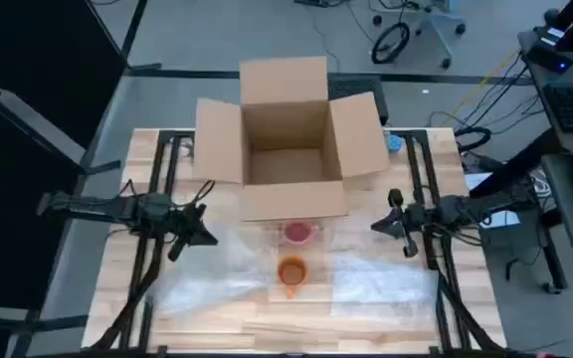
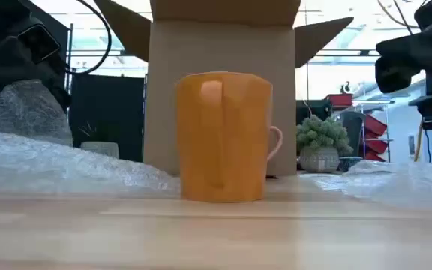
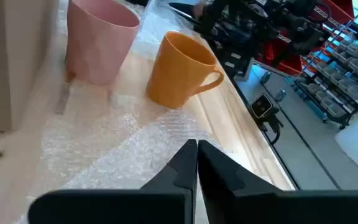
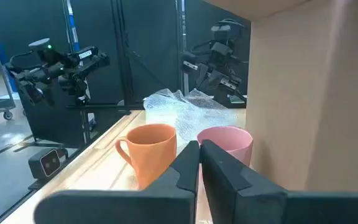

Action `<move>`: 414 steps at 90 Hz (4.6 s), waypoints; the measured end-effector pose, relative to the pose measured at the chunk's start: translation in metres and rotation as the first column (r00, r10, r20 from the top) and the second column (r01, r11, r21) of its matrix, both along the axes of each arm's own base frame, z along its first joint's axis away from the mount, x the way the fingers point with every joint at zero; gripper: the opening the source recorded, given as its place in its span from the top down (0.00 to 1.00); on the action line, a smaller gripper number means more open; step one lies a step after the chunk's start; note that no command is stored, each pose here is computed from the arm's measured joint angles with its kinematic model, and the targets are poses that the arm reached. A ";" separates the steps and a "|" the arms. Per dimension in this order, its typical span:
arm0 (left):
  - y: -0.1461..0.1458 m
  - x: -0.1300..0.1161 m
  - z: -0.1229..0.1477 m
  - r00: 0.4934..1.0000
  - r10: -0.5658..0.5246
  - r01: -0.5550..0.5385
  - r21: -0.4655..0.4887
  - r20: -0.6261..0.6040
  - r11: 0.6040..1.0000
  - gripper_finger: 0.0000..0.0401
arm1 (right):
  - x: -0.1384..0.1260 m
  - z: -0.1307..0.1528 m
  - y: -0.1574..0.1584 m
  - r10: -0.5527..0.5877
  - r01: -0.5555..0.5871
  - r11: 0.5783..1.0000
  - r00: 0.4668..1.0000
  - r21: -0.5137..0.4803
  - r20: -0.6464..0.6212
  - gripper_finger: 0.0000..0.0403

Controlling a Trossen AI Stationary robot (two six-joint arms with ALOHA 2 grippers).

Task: Wrap mug

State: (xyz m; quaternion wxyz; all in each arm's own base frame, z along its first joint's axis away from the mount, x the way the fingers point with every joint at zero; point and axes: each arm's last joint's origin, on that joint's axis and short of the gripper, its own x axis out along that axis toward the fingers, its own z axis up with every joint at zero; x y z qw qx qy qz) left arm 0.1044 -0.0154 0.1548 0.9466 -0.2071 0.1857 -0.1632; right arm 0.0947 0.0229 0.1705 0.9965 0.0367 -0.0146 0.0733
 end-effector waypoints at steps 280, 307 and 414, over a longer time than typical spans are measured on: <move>0.000 0.000 0.000 1.000 0.000 0.000 0.000 0.000 1.000 1.00 | 0.000 0.000 0.000 0.000 0.000 1.000 1.000 0.000 0.000 1.00; 0.000 0.000 0.000 0.999 -0.024 0.020 0.101 0.042 0.995 1.00 | 0.000 0.007 0.000 -0.001 0.000 1.000 0.998 0.019 0.068 1.00; 0.026 0.005 0.010 0.839 0.498 -0.543 0.299 0.218 0.785 1.00 | -0.015 0.051 -0.011 -0.274 0.358 0.930 0.831 -0.088 0.483 1.00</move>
